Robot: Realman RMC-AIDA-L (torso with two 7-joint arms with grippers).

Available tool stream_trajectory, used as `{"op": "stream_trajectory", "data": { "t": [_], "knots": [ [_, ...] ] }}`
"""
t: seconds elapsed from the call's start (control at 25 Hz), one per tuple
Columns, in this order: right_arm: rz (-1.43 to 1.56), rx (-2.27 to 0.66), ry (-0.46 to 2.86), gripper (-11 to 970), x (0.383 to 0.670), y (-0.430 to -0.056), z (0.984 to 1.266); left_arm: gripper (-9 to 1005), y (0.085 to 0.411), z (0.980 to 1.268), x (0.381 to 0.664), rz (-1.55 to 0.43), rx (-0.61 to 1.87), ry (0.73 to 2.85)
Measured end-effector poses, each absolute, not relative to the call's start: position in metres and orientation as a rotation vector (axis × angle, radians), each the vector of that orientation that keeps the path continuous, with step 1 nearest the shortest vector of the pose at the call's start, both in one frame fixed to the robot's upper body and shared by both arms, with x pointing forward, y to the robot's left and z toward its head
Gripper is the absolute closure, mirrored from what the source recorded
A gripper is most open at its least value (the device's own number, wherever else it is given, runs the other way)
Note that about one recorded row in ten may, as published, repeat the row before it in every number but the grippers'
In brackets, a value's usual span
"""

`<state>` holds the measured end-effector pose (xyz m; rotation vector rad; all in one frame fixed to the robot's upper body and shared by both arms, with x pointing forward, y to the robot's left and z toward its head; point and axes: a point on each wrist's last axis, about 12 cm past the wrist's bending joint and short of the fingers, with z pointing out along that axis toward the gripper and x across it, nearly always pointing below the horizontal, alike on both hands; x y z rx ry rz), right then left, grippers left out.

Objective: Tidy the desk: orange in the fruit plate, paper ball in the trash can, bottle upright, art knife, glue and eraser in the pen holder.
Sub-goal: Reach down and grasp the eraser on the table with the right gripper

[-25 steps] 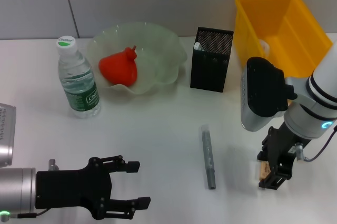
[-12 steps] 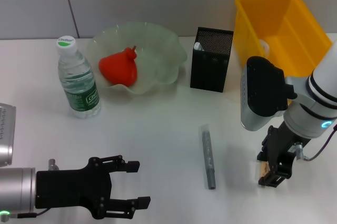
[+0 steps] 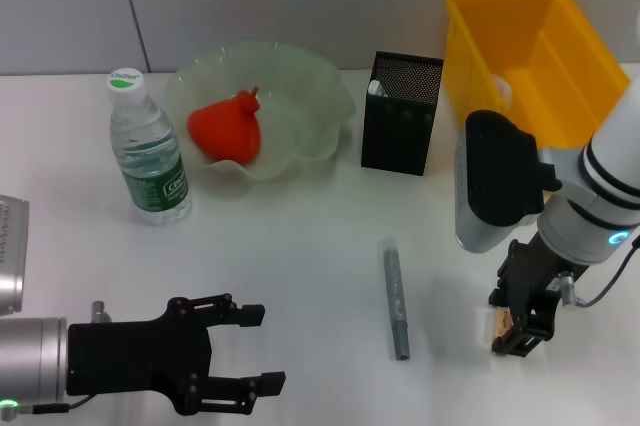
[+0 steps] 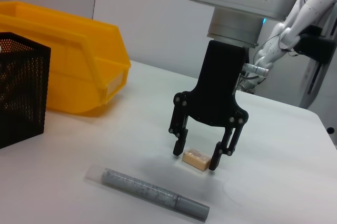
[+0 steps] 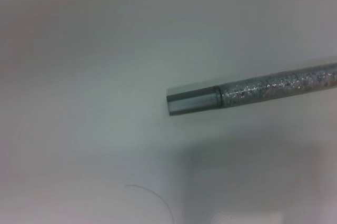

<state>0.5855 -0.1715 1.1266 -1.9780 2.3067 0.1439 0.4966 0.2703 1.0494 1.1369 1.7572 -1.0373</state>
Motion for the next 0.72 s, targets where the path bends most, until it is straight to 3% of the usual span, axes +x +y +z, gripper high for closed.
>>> {"op": "stream_trajectory", "data": {
  "t": [0.36, 0.72],
  "knots": [
    [0.124, -1.988, 2.306, 390, 0.5850, -0.1697, 1.1249, 155, 0.2706, 1.0499, 0.4972, -1.036, 1.135, 1.756],
    [0.119, -1.987, 2.301, 470, 0.5858, -0.1691, 1.1255, 155, 0.2718, 1.0503, 0.4977, -1.032, 1.125, 1.755]
  ]
}}
